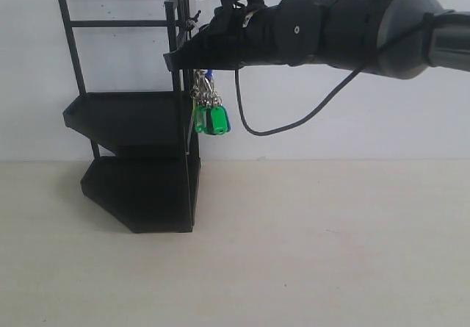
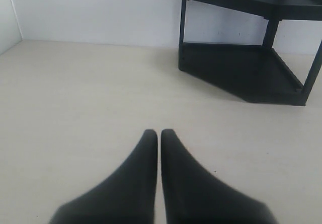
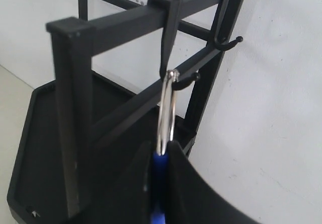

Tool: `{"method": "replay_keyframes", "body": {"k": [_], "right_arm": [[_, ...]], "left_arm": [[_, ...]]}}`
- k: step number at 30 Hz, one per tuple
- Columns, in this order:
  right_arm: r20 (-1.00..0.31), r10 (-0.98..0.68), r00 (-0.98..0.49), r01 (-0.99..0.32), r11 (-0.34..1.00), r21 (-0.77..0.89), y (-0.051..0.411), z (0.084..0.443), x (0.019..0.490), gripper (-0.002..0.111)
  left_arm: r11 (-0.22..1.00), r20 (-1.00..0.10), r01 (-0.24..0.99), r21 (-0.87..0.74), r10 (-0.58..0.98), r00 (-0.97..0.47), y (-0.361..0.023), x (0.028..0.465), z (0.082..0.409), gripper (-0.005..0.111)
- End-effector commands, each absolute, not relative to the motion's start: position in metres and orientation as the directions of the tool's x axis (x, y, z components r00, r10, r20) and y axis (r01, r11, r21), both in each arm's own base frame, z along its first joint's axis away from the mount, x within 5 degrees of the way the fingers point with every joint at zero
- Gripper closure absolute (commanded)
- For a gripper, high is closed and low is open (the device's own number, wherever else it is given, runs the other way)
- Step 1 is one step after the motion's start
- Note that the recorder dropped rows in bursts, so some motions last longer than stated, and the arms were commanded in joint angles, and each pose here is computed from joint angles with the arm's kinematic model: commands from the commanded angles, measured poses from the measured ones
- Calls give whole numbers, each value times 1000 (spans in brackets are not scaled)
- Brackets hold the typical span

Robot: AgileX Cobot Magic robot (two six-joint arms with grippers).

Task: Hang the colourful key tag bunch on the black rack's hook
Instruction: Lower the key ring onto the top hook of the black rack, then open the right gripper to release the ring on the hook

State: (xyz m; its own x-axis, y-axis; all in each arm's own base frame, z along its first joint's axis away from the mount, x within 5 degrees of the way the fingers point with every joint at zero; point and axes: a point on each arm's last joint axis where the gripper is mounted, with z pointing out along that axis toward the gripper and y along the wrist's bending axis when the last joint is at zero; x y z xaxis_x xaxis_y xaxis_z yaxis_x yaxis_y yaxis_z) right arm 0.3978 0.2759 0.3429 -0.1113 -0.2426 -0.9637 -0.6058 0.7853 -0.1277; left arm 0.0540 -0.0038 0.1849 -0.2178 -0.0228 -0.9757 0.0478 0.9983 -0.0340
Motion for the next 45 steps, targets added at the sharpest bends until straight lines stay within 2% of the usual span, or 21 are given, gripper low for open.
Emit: {"method": "replay_keyframes", "body": {"k": [1, 10, 12, 14, 17, 19, 28, 39, 40, 42, 43, 45], "right_arm": [[-960, -258, -107, -611, 779, -141, 274, 350, 396, 108], [-959, -260, -108, -616, 775, -141, 270, 362, 389, 108], [-959, -261, -109, -617, 775, -141, 269, 363, 388, 105], [-959, -261, -110, -617, 774, -140, 269, 364, 387, 94], [-957, -266, -116, -619, 773, -140, 269, 363, 387, 65], [-958, -261, -121, -619, 774, -133, 269, 363, 387, 57], [-952, -236, -195, -608, 791, -72, 263, 361, 389, 57], [-894, -291, -341, -581, 813, -43, 216, 386, 376, 57], [-879, -294, -375, -580, 814, -25, 212, 386, 373, 58], [-838, -342, -425, -594, 804, -26, 209, 386, 365, 68], [-769, -426, -476, -622, 782, -48, 204, 380, 357, 90], [-658, -518, -546, -660, 750, -43, 200, 370, 347, 108]], "left_arm": [[998, -978, 44, -36, -26, -208, -4, 54, 186, 102], [998, -978, 44, -36, -26, -208, -4, 54, 186, 102], [998, -978, 44, -36, -26, -208, -4, 54, 186, 102], [998, -978, 44, -36, -26, -208, -4, 54, 186, 102], [998, -978, 44, -36, -26, -208, -4, 54, 186, 102], [998, -978, 44, -36, -26, -208, -4, 54, 186, 102], [998, -978, 44, -36, -26, -208, -4, 54, 186, 102], [998, -978, 44, -36, -26, -208, -4, 54, 186, 102], [998, -978, 44, -36, -26, -208, -4, 54, 186, 102], [998, -978, 44, -36, -26, -208, -4, 54, 186, 102], [998, -978, 44, -36, -26, -208, -4, 54, 186, 102], [998, -978, 44, -36, -26, -208, -4, 54, 186, 102]]}}
